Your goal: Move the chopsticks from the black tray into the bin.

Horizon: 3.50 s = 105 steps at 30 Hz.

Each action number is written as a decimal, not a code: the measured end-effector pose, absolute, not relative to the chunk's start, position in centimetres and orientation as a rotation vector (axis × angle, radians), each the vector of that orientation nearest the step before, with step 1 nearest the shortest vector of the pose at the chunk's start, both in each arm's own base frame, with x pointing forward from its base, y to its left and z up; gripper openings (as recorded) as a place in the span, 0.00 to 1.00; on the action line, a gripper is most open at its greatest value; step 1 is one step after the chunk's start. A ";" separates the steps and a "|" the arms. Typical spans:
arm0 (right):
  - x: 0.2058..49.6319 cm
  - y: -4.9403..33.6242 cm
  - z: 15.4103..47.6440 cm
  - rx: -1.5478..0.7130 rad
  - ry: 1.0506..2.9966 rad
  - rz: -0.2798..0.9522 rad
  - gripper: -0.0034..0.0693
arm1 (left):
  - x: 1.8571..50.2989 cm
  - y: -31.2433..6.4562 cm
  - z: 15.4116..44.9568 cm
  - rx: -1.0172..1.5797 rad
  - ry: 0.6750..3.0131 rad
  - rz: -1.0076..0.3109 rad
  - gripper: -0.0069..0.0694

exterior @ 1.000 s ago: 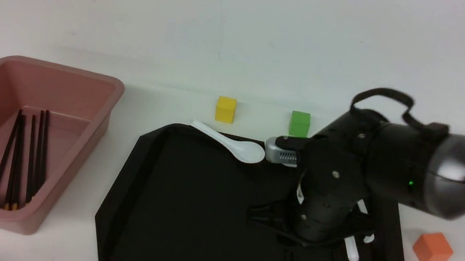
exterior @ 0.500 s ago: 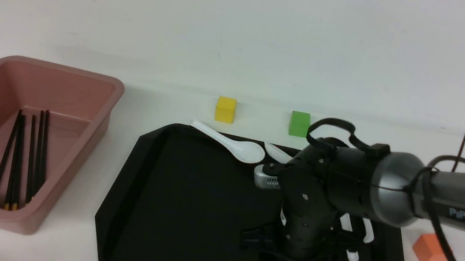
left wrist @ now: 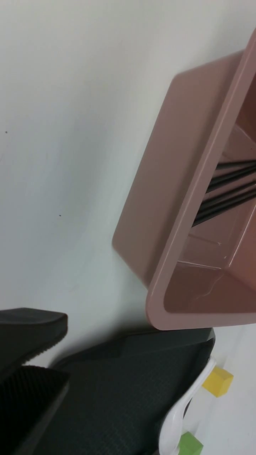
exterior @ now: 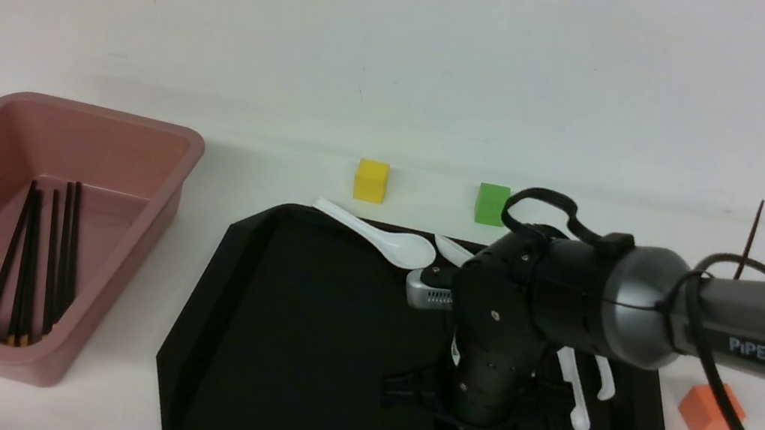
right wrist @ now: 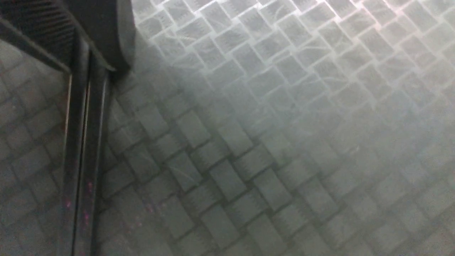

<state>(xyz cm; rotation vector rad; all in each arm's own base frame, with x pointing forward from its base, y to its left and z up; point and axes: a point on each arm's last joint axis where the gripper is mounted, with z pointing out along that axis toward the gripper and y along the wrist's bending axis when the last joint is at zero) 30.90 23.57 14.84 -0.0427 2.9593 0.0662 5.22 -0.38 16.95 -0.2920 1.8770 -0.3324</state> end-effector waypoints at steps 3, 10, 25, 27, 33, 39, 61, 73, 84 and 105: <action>30.8 23.5 15.1 -0.085 2.979 0.046 0.23 | 5.2 -0.4 16.9 -0.293 1.877 -0.333 0.32; 30.5 23.4 19.1 -0.226 3.024 -0.005 0.23 | 5.2 -0.4 16.9 -0.293 1.877 -0.333 0.33; 33.9 32.3 31.8 -0.643 2.482 1.011 0.23 | 5.2 -0.4 16.9 -0.292 1.877 -0.332 0.35; 34.3 33.8 31.7 -0.672 2.412 1.135 0.23 | 5.2 -0.4 16.9 -0.292 1.877 -0.332 0.36; 35.7 40.5 27.7 -0.692 2.151 1.486 0.23 | 5.2 -0.4 16.9 -0.292 1.877 -0.332 0.37; 36.7 44.1 22.1 -0.583 2.056 1.407 0.25 | 5.2 -0.4 16.9 -0.292 1.877 -0.332 0.38; 35.7 37.6 32.3 -0.950 2.011 1.348 0.09 | 5.2 -0.4 16.9 -0.292 1.877 -0.332 0.38; 30.8 24.8 44.9 -0.804 2.271 0.462 0.05 | 5.2 -0.4 16.9 -0.293 1.876 -0.334 0.38; 20.5 15.2 50.2 -0.714 2.175 0.307 0.05 | 5.2 -0.4 16.9 -0.293 1.876 -0.334 0.40; 8.4 6.0 30.4 -0.555 1.781 0.441 0.08 | 5.2 -0.4 16.9 -0.293 1.876 -0.334 0.40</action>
